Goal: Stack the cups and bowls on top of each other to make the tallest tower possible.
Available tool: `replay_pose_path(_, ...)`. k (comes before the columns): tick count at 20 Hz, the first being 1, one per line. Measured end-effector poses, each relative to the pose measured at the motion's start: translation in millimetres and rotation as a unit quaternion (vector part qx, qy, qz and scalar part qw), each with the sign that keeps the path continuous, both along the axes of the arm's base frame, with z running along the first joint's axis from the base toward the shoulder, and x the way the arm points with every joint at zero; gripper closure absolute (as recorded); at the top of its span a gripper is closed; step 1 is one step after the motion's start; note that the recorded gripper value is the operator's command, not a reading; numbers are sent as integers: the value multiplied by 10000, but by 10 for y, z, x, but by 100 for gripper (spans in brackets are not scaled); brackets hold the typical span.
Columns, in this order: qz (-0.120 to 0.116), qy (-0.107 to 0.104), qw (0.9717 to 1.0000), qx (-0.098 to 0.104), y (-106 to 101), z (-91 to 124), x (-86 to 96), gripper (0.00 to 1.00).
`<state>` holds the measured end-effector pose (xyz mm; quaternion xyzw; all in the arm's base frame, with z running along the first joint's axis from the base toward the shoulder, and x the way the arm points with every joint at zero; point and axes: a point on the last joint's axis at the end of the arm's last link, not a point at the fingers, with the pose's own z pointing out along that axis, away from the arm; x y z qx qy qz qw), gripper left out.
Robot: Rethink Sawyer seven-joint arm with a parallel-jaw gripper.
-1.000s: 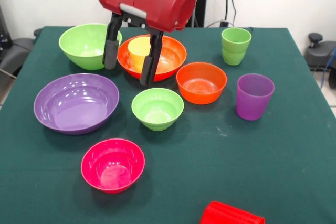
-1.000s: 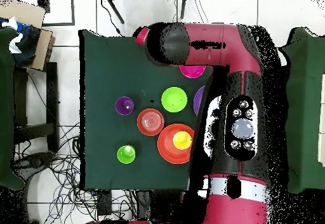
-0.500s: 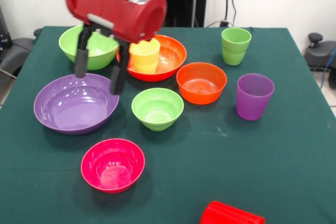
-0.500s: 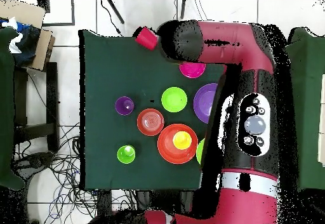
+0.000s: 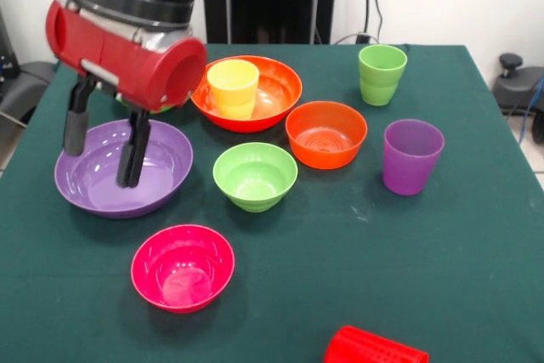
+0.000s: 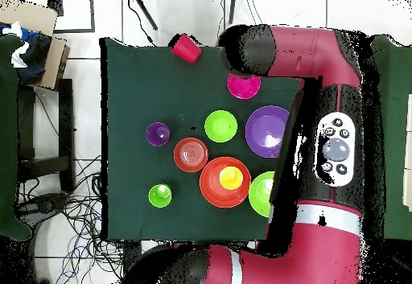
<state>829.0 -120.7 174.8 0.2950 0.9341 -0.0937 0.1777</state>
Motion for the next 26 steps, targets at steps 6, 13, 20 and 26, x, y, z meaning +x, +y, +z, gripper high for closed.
replay_pose_path(6,16,64,10000,-2,-14,-178,15,0)
replay_pose_path(13,27,92,10000,10,1,-226,9,0)
replay_pose_path(20,31,60,10000,-4,3,-168,16,0)
replay_pose_path(26,34,-49,10000,-44,-3,26,39,0)
